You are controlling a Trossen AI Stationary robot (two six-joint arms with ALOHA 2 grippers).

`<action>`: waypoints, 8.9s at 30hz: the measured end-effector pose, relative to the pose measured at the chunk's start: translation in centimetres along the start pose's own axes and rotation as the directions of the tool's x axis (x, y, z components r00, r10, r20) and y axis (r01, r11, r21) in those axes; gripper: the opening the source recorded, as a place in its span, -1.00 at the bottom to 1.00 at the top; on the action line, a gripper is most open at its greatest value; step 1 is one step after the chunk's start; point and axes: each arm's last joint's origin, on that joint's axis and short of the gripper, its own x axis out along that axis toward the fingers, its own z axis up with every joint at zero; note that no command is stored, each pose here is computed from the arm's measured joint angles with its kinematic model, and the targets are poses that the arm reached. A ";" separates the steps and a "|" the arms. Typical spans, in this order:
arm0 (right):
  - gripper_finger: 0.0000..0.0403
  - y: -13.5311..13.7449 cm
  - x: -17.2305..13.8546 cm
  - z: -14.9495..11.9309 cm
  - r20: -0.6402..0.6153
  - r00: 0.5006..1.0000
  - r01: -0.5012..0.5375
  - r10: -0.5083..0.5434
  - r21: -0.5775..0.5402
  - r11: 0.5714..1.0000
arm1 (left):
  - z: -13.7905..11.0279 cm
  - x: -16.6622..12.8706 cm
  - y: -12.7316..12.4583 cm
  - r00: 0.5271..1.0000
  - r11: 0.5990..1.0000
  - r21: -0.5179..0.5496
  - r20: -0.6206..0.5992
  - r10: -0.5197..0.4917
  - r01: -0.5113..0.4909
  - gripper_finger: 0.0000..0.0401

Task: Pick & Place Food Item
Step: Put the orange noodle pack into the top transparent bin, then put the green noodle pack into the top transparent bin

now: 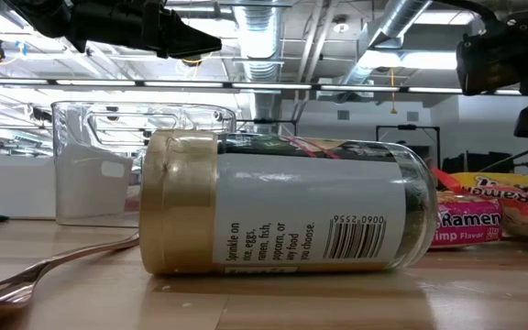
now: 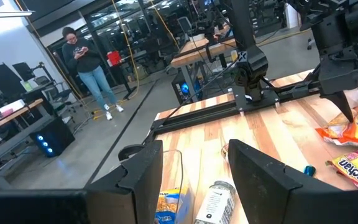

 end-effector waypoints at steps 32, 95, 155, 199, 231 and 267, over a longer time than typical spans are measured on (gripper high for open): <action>-1.00 -3.8 -13.5 8.6 0.417 0.906 0.061 -0.077 0.051 0.997 | -0.1 0.0 0.0 1.000 1.000 0.003 -0.015 -0.005 0.006 -0.12; -0.79 -22.5 -1.7 33.0 -0.001 0.892 0.401 -0.452 0.466 0.789 | -0.6 0.0 -0.1 0.997 1.000 -0.002 -0.073 0.022 -0.022 -0.12; -0.15 4.0 0.3 12.2 0.083 0.993 -0.027 0.086 -0.546 0.837 | -0.4 0.0 -1.1 0.996 0.996 0.087 -0.086 0.000 0.007 -0.12; -0.93 3.9 3.9 11.6 -0.012 1.000 -0.013 0.007 -0.557 0.830 | -0.2 0.0 -1.0 0.998 0.996 0.090 -0.065 0.009 -0.003 -0.12; -1.00 -8.3 -11.8 19.4 0.560 0.802 0.009 -0.210 0.341 0.940 | -0.4 0.0 -0.4 0.969 0.978 0.071 -0.141 0.204 -0.195 -0.12; -1.00 -21.0 -7.7 26.8 0.535 0.734 -0.170 -0.418 0.741 0.650 | 2.8 -3.6 -1.6 0.988 0.985 -0.073 -0.029 0.154 -0.155 -0.12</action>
